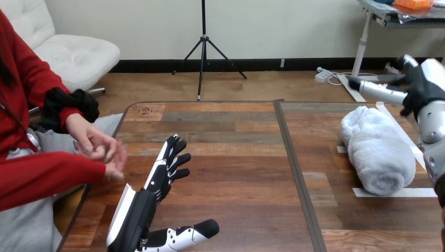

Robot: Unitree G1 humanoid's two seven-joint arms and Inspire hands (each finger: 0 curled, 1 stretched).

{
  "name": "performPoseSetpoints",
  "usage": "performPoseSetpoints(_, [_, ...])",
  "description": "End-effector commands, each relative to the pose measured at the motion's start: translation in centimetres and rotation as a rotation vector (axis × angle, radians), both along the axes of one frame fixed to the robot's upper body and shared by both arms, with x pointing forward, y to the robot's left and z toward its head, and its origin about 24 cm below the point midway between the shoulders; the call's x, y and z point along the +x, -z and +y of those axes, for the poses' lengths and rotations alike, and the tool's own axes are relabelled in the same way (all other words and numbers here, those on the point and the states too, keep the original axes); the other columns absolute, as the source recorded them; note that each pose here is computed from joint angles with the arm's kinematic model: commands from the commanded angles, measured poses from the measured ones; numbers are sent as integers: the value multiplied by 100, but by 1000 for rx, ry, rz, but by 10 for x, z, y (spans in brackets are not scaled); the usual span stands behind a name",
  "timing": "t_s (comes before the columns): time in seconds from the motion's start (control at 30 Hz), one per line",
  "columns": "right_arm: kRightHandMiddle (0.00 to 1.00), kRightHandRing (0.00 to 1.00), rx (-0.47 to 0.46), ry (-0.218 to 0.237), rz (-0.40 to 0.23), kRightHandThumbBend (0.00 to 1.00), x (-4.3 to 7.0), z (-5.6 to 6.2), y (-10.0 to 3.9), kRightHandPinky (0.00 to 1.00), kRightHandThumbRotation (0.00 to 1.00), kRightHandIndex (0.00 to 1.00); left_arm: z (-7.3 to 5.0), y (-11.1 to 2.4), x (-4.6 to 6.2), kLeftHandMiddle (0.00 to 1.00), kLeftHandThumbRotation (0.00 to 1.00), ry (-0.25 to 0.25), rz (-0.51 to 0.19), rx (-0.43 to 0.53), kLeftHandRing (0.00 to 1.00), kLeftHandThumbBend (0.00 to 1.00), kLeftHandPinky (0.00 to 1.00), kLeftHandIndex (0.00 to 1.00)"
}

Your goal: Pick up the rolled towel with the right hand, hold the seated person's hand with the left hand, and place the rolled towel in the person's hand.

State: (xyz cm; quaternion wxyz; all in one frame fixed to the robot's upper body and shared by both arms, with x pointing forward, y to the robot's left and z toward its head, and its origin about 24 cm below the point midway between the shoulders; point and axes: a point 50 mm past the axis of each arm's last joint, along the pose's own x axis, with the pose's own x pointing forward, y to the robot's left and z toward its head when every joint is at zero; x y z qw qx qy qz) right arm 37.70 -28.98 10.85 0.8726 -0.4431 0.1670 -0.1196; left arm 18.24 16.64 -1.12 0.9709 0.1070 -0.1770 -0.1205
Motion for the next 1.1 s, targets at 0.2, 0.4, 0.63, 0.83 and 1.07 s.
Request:
performPoseSetpoints(0.2, [57,44,-82,18,-18,100,23,-3,-75,30,62,90,-3,-17,12,95,48,6,-103,-18,90,100,82,98])
performPoseSetpoints(0.4, [58,50,-130,12,47,100,24,1,-71,31,63,82,-4,-17,11,95,48,11,-105,-17,90,100,82,98])
performPoseSetpoints(0.63, [73,67,-152,1,109,100,25,5,-64,42,63,82,-5,-17,10,95,48,15,-110,-24,90,100,82,97])
performPoseSetpoints(0.83, [84,79,-184,1,150,100,24,6,-57,54,64,84,-6,-17,9,95,48,14,-115,-28,90,100,82,97])
performPoseSetpoints(1.07, [89,83,-204,2,193,100,22,7,-48,57,66,88,-6,-17,8,95,47,13,-118,-27,90,100,82,97])
